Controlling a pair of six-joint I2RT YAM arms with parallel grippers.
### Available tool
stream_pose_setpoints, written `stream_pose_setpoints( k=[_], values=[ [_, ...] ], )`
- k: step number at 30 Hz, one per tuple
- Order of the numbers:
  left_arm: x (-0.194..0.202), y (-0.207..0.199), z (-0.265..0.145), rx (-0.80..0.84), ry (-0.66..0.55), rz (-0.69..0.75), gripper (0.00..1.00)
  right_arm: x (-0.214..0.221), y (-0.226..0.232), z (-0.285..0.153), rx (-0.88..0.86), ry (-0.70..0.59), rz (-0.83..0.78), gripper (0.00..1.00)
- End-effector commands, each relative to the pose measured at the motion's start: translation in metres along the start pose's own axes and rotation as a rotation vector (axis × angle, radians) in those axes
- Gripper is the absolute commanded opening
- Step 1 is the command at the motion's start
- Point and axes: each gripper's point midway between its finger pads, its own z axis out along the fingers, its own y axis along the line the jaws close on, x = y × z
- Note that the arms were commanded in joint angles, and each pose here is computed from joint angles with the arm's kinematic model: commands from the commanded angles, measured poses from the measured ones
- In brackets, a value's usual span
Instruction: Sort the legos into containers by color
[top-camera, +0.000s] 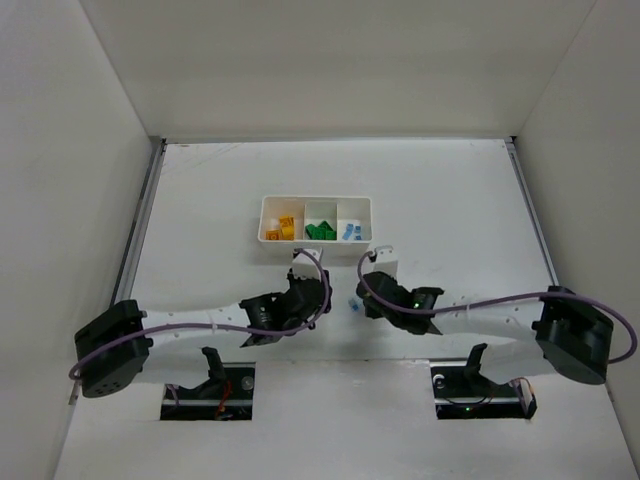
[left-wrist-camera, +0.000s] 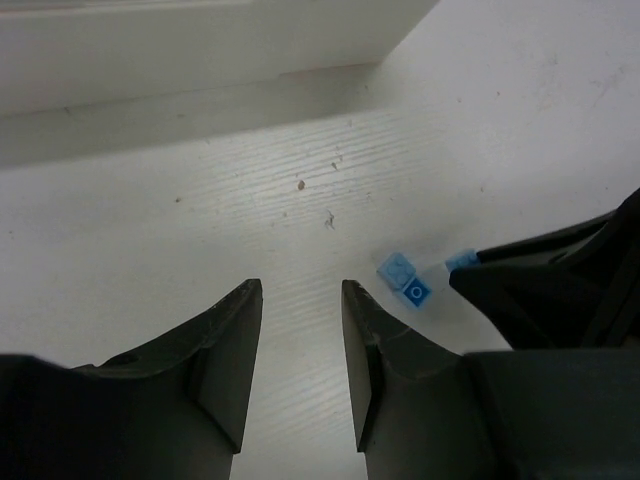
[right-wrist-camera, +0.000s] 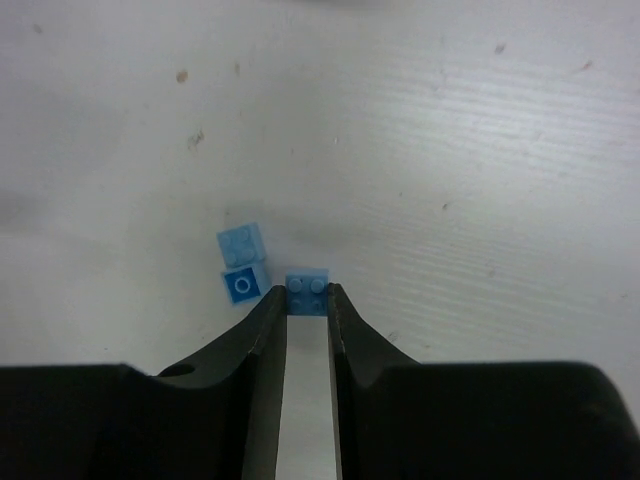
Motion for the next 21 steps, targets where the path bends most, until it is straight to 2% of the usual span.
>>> stream_pose_setpoints(
  k=[1,6,9,15,17,21],
  values=[
    [-0.002,-0.008,-0.002,0.0,-0.033,-0.062,0.35,-0.062,0.007,-0.019,-0.052,-0.141,0.062,0.23],
    [0.005,-0.031,0.001,0.04,-0.027,-0.067,0.39,-0.16,-0.004,-0.026,-0.036,-0.312,0.122,0.23],
    [0.008,-0.044,0.001,0.059,-0.032,-0.059,0.41,-0.205,-0.009,-0.012,-0.028,-0.37,0.138,0.24],
    [0.022,-0.06,0.003,0.07,-0.018,-0.049,0.44,-0.24,-0.006,0.026,-0.013,-0.362,0.15,0.26],
    [0.025,-0.06,0.004,0.063,-0.018,-0.05,0.45,-0.244,-0.002,0.033,-0.013,-0.355,0.146,0.31],
    [0.03,-0.071,0.007,0.075,-0.006,-0.037,0.49,-0.252,0.002,0.023,-0.034,-0.387,0.16,0.52]
  ],
)
